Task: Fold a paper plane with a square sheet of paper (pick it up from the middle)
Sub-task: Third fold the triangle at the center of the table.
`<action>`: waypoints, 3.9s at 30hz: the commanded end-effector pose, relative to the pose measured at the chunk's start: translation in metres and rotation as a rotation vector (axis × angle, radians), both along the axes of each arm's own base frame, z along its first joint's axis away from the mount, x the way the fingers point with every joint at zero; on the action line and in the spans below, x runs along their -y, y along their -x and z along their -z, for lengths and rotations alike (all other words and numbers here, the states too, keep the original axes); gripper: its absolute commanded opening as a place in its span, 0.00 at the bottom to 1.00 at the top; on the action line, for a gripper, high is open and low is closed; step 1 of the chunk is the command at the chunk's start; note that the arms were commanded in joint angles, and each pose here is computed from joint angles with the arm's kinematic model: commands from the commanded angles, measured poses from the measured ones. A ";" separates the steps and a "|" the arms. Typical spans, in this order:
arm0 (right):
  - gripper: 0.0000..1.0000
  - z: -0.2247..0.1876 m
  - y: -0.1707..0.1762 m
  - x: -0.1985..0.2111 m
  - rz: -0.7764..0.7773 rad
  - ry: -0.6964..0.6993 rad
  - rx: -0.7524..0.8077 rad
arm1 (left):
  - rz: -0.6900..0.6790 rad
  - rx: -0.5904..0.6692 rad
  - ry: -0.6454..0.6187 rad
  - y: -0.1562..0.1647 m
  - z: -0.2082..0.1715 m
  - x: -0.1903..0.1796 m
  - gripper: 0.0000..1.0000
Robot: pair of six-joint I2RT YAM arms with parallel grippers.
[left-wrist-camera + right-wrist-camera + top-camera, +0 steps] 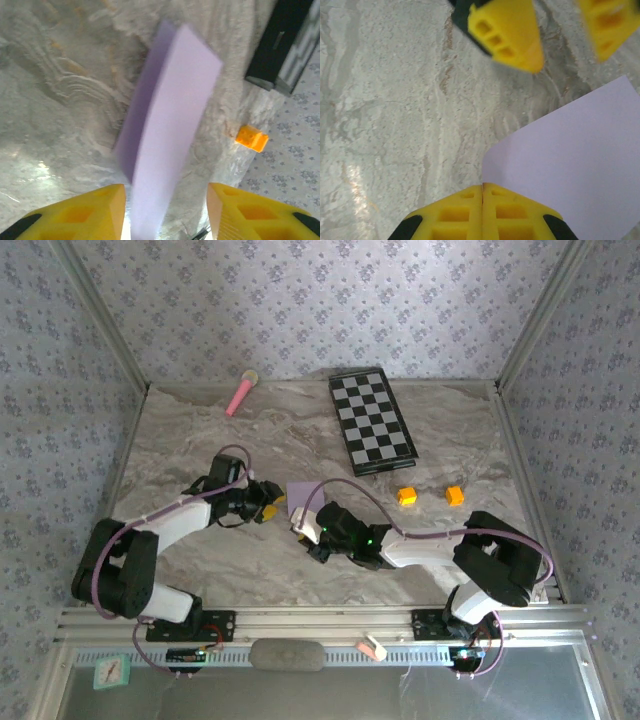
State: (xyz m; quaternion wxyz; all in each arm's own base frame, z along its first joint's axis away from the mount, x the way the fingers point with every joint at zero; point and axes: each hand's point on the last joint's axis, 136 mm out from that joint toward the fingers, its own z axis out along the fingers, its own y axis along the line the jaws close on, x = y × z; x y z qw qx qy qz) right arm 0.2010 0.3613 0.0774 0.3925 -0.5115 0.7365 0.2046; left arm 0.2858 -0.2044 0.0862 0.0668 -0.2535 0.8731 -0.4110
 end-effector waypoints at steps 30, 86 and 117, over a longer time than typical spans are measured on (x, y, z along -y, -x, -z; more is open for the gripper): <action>0.00 0.002 0.003 0.002 0.128 -0.203 -0.270 | 0.307 -0.095 -0.340 -0.001 0.072 0.030 0.17; 0.00 0.038 -0.030 0.037 0.525 -0.051 -0.336 | 0.315 -0.114 -0.340 -0.004 0.078 0.036 0.11; 0.00 0.049 -0.040 0.046 0.581 0.006 -0.311 | 0.342 -0.115 -0.343 -0.004 0.077 0.038 0.09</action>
